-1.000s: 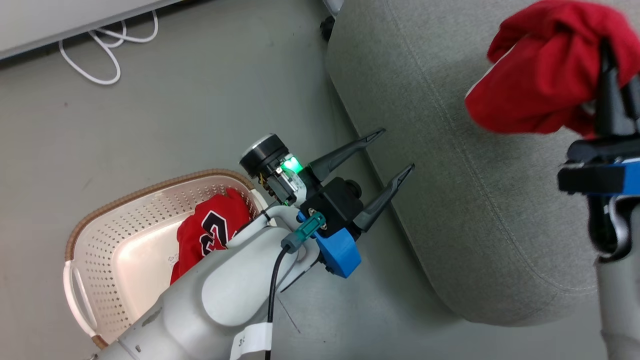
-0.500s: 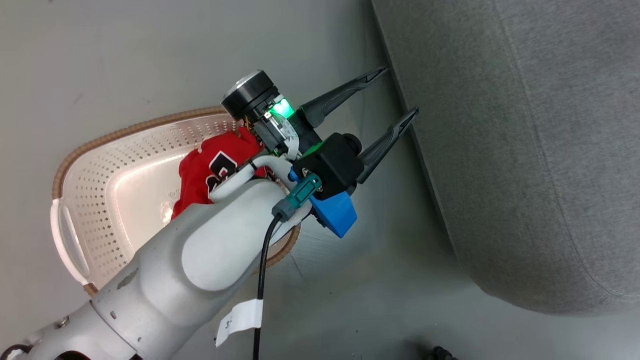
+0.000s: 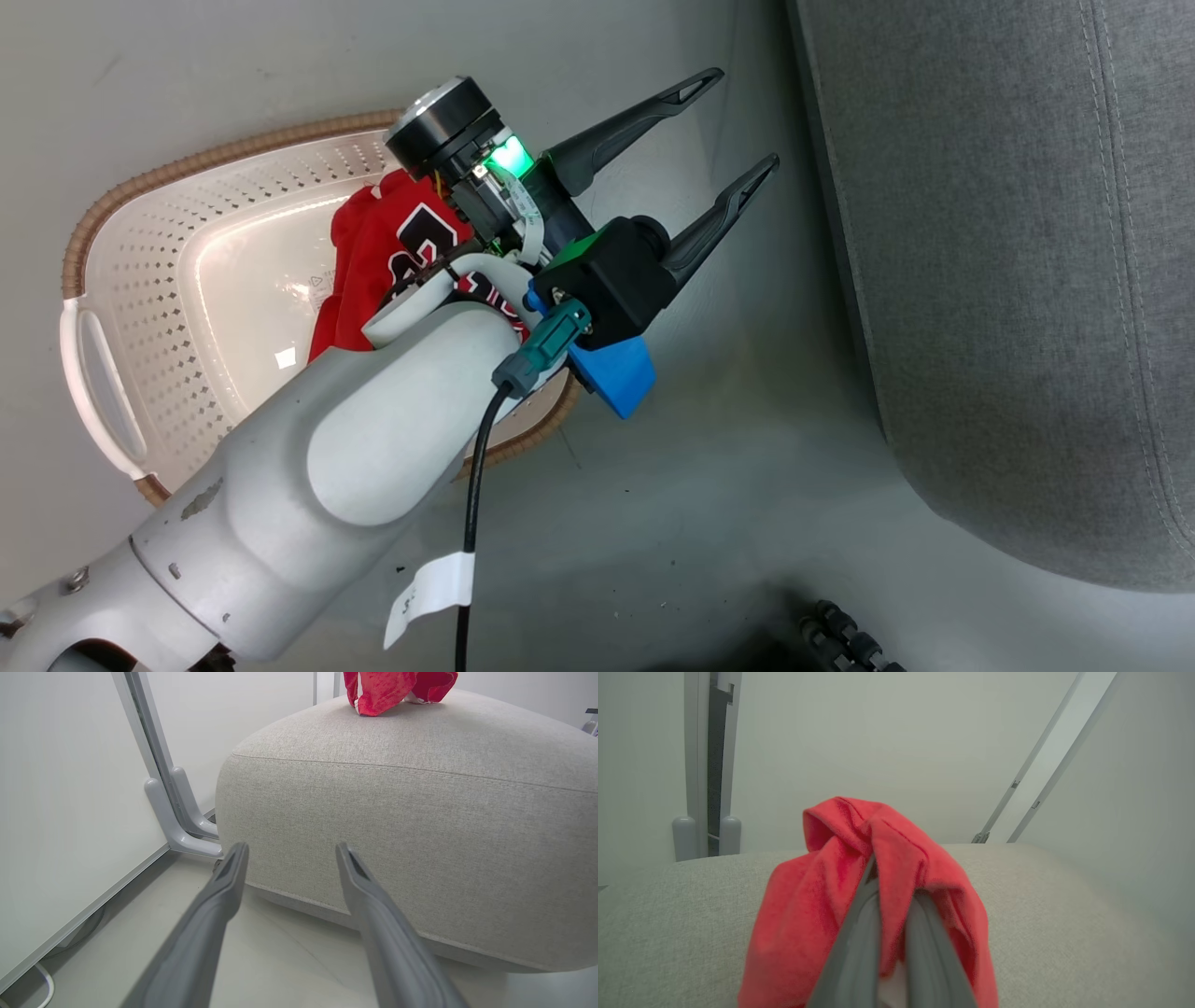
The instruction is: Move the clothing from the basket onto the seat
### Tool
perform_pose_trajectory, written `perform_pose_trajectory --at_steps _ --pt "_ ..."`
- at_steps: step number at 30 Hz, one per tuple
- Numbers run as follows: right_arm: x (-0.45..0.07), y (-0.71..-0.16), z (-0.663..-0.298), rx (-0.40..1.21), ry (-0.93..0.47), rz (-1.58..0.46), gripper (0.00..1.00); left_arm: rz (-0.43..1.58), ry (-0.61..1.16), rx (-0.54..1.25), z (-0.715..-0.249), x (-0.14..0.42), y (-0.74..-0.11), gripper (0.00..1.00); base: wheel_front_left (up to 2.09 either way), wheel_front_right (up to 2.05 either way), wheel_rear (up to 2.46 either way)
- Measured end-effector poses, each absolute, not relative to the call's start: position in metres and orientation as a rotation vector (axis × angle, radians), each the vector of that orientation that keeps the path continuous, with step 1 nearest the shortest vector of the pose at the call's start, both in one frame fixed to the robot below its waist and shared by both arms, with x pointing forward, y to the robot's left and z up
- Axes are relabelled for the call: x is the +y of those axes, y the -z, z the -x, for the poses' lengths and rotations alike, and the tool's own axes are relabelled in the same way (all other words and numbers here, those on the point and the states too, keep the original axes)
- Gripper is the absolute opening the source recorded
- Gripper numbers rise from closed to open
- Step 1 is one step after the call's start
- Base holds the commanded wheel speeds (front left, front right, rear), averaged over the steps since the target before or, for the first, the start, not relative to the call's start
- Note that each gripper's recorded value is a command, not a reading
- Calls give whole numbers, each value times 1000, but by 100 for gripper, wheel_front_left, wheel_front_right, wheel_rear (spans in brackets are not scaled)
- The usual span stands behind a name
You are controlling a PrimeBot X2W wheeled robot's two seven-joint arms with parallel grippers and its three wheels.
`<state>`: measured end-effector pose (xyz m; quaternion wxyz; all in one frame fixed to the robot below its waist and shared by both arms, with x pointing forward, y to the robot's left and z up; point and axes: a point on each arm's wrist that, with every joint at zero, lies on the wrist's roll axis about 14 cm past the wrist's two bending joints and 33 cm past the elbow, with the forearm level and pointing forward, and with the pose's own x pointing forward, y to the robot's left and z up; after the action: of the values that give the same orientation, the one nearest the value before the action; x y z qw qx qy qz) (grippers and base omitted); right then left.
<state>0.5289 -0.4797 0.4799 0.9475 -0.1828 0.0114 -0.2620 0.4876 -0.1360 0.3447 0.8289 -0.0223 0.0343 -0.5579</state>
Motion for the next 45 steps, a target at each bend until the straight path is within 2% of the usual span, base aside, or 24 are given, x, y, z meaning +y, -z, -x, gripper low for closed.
perform_pose_trajectory --at_steps 6,10,11,20,32,39,45 --pt "-473 -426 -507 156 549 305 0 45 1184 80 -488 -135 -342 100 0 0 0" --pt "-469 -411 -502 193 553 278 2 39 1185 84 -488 -134 -339 100 0 0 0" --pt "-469 -409 -501 196 554 273 100 38 1184 85 -488 -134 -339 100 0 0 0" --pt "-462 -403 -486 207 557 251 100 45 1178 62 -489 -136 -351 100 0 0 0" --pt "-443 -413 -430 201 557 233 100 50 1124 31 -489 -130 -380 100 0 0 0" --pt "-398 -451 -442 96 419 253 100 66 1025 8 -492 -116 -414 100 0 0 0" --pt "-344 -483 -458 -4 256 244 100 90 873 -25 -497 -84 -450 100 0 0 0"
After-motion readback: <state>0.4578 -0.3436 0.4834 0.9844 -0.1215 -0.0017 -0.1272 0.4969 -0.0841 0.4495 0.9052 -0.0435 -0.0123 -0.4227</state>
